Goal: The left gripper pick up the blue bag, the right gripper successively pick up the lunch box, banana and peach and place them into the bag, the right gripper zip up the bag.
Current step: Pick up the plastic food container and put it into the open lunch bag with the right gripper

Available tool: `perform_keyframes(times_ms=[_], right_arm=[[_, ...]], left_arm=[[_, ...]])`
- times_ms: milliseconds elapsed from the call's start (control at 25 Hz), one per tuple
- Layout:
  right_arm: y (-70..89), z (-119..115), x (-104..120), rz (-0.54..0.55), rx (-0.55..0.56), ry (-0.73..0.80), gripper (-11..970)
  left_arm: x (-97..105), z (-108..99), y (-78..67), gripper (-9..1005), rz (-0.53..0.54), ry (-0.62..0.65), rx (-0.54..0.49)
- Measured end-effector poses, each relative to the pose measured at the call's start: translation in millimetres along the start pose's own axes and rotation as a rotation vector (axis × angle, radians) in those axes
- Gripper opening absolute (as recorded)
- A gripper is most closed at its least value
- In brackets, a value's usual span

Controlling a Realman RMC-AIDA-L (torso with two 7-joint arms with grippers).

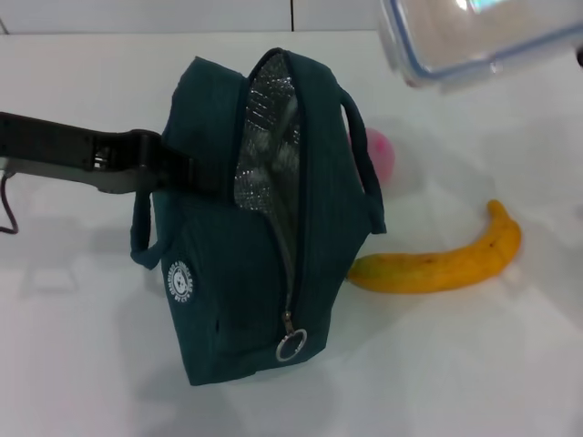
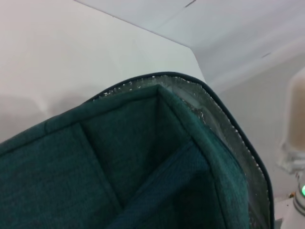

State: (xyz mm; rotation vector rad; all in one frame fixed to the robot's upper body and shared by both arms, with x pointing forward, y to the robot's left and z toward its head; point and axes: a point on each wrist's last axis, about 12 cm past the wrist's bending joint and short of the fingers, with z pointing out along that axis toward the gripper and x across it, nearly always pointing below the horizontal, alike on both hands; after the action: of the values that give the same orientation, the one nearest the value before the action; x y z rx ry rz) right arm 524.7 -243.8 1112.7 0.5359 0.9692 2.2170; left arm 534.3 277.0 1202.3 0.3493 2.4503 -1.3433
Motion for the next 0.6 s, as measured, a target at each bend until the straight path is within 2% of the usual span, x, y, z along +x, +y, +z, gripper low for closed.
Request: perform_keyframes(times_ms=[40, 120, 240, 440, 600], right_arm=[[0.0, 0, 0, 0.000, 0.000, 0.000, 97], [-3.8, 29, 4, 0.009, -0.026, 0.089, 97], [-11.7, 52, 9, 0.015, 0.003, 0.166, 97], [-29.5, 65, 12, -0.013, 0.134, 0.218, 97], [-45.2, 62, 11, -0.040, 0.277, 0.232, 97]], left_arm=[[-1, 1, -0.8, 39, 0.004, 0.002, 0.001], [-4, 4, -2.6, 39, 0.010, 0.014, 0.006], [-8, 11, -5.9, 39, 0.024, 0.041, 0.010], [-9, 15, -6.9, 39, 0.044, 0.051, 0.008], [-9, 15, -2.9, 39, 0.049, 0.039, -0.001]])
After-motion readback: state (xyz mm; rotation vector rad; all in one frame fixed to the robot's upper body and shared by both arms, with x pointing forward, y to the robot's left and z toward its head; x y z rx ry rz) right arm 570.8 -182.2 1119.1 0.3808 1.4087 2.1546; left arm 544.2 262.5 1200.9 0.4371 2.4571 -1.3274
